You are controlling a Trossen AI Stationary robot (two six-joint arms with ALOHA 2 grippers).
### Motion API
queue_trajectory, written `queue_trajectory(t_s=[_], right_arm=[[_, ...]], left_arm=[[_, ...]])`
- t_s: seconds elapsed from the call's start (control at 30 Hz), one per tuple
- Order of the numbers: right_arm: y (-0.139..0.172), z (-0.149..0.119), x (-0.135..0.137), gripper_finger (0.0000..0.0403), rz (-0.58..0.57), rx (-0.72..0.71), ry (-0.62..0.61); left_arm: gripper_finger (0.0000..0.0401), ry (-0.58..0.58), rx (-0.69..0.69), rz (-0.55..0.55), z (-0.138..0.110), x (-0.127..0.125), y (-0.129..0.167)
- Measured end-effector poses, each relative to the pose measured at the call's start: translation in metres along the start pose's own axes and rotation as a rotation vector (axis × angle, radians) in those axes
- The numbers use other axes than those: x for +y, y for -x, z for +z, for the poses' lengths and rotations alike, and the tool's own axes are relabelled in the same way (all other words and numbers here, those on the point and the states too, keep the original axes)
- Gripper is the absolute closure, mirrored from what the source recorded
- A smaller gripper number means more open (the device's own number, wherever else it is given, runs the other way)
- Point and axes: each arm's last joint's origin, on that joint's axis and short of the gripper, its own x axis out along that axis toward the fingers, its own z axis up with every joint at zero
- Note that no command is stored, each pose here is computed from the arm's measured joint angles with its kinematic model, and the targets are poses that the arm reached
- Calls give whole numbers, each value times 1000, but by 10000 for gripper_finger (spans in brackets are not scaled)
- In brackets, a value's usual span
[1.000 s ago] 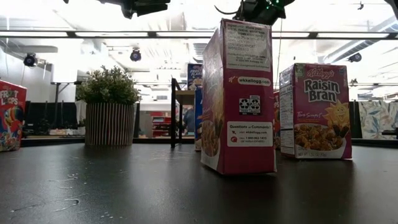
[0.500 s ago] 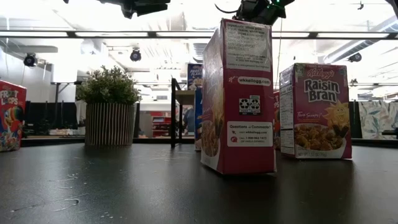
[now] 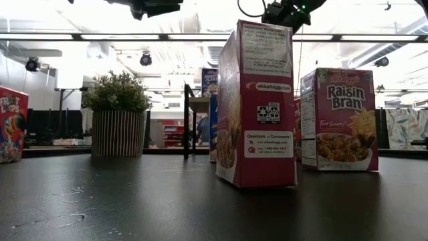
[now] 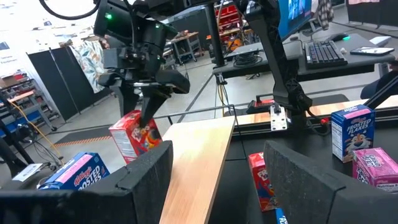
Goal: Stack cereal on shelf
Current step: Put the middle red cereal box on the shelf
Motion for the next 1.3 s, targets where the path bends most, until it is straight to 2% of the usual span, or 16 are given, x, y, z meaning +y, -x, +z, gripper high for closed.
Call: queue_trajectory(t_s=[0.53,0.8,1.17,1.3], right_arm=[[-10,-6,-2,204,-16,-10,73],[-17,-8,-5,204,-16,-5,37],[-24,-10,-7,215,-9,4,55],[-24,-10,-7,207,-10,6,31]], left_arm=[[165,0,0,0,0,0,0],[165,1,-1,1,0,0,0],[165,1,-3,0,0,0,0],[165,1,-3,0,0,0,0]])
